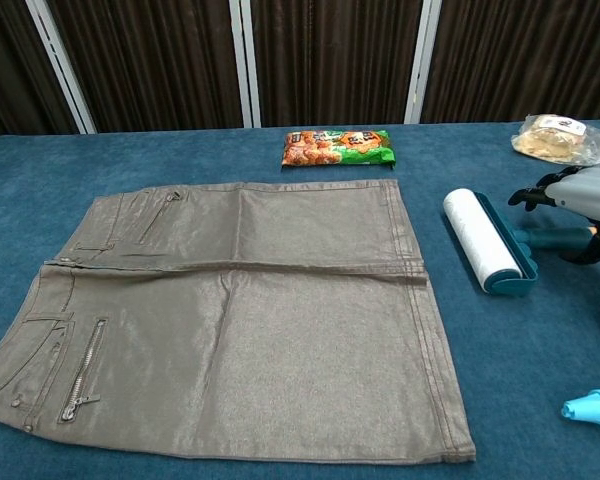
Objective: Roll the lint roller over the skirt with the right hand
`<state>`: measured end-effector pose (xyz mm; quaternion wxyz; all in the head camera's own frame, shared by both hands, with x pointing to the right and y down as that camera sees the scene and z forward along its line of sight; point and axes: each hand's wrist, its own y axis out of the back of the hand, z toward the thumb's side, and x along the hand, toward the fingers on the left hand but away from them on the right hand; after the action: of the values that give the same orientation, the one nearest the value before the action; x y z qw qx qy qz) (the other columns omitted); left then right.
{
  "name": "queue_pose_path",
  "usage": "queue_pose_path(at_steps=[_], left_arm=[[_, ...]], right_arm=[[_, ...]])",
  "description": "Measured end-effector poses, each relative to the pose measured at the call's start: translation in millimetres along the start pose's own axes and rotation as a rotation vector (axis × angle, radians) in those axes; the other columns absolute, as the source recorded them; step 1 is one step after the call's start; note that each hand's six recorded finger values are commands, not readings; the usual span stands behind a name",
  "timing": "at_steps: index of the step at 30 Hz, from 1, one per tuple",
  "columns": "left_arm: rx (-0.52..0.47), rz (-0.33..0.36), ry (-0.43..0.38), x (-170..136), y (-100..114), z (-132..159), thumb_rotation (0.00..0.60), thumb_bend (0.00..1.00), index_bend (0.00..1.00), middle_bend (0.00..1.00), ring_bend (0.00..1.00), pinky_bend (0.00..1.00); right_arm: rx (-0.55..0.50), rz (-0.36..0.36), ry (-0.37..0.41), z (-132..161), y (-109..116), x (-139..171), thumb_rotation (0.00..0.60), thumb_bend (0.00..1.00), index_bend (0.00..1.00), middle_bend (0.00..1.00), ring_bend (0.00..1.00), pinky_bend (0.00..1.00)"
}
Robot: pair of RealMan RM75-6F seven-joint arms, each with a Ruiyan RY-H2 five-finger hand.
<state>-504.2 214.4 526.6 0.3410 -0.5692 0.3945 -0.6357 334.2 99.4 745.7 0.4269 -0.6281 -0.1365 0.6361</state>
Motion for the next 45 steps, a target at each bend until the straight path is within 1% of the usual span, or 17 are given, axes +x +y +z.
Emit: queue_pose_path(at_steps=[2, 5, 8, 10, 13, 16, 19, 25, 31, 37, 42, 45], left_arm=[[0.001, 0.0, 0.0, 0, 0, 0, 0.6, 0.0, 0.0, 0.0, 0.0, 0.0], [0.002, -0.001, 0.001, 0, -1, 0, 0.6, 0.0, 0.0, 0.0, 0.0, 0.0], [0.003, -0.001, 0.003, 1, -1, 0, 0.6, 0.0, 0.0, 0.0, 0.0, 0.0], [0.004, -0.004, 0.003, 1, -2, 0, 0.6, 0.0, 0.0, 0.0, 0.0, 0.0], [0.005, -0.005, 0.005, 1, -2, 0, 0.6, 0.0, 0.0, 0.0, 0.0, 0.0], [0.006, -0.007, 0.006, 1, -3, 0, 0.6, 0.0, 0.0, 0.0, 0.0, 0.0], [0.006, -0.01, 0.004, 2, -3, 0, 0.6, 0.0, 0.0, 0.0, 0.0, 0.0], [-0.004, -0.007, -0.004, 0, -1, 2, 0.6, 0.0, 0.0, 0.0, 0.0, 0.0], [-0.021, 0.004, -0.023, -4, 4, 4, 0.6, 0.0, 0.0, 0.0, 0.0, 0.0], [-0.04, 0.013, -0.047, -8, 9, 8, 0.6, 0.0, 0.0, 0.0, 0.0, 0.0], [-0.05, 0.014, -0.06, -10, 11, 9, 0.6, 0.0, 0.0, 0.0, 0.0, 0.0], [-0.05, 0.009, -0.059, -10, 11, 7, 0.6, 0.0, 0.0, 0.0, 0.0, 0.0]], right_arm=[[0.015, 0.004, -0.003, 0, -2, -3, 0.6, 0.32, 0.12, 0.18, 0.06, 0.03], [0.039, 0.004, -0.009, -2, -5, -7, 0.6, 0.34, 0.15, 0.22, 0.11, 0.09], [0.054, 0.001, -0.014, -2, -7, -11, 0.6, 0.39, 0.21, 0.3, 0.2, 0.23], [0.064, -0.002, -0.015, -2, -7, -13, 0.6, 0.46, 0.3, 0.39, 0.29, 0.35], [0.073, -0.014, -0.013, -2, -7, -14, 0.6, 0.58, 0.38, 0.48, 0.37, 0.43], [0.061, -0.033, -0.004, -1, -6, -15, 0.6, 0.67, 0.4, 0.5, 0.39, 0.46], [0.045, -0.058, 0.008, 0, -3, -13, 0.6, 0.71, 0.41, 0.51, 0.4, 0.46], [0.031, -0.149, 0.038, -5, 17, -4, 0.6, 0.75, 0.41, 0.51, 0.4, 0.46], [0.031, -0.229, 0.1, 1, 45, 12, 0.6, 0.78, 0.41, 0.51, 0.4, 0.46], [0.038, -0.295, 0.198, 28, 78, 31, 0.6, 0.83, 0.41, 0.51, 0.4, 0.46], [0.062, -0.333, 0.307, 69, 108, 47, 0.6, 0.88, 0.42, 0.51, 0.4, 0.46], [0.115, -0.349, 0.367, 95, 122, 54, 0.6, 0.9, 0.42, 0.51, 0.4, 0.46]])
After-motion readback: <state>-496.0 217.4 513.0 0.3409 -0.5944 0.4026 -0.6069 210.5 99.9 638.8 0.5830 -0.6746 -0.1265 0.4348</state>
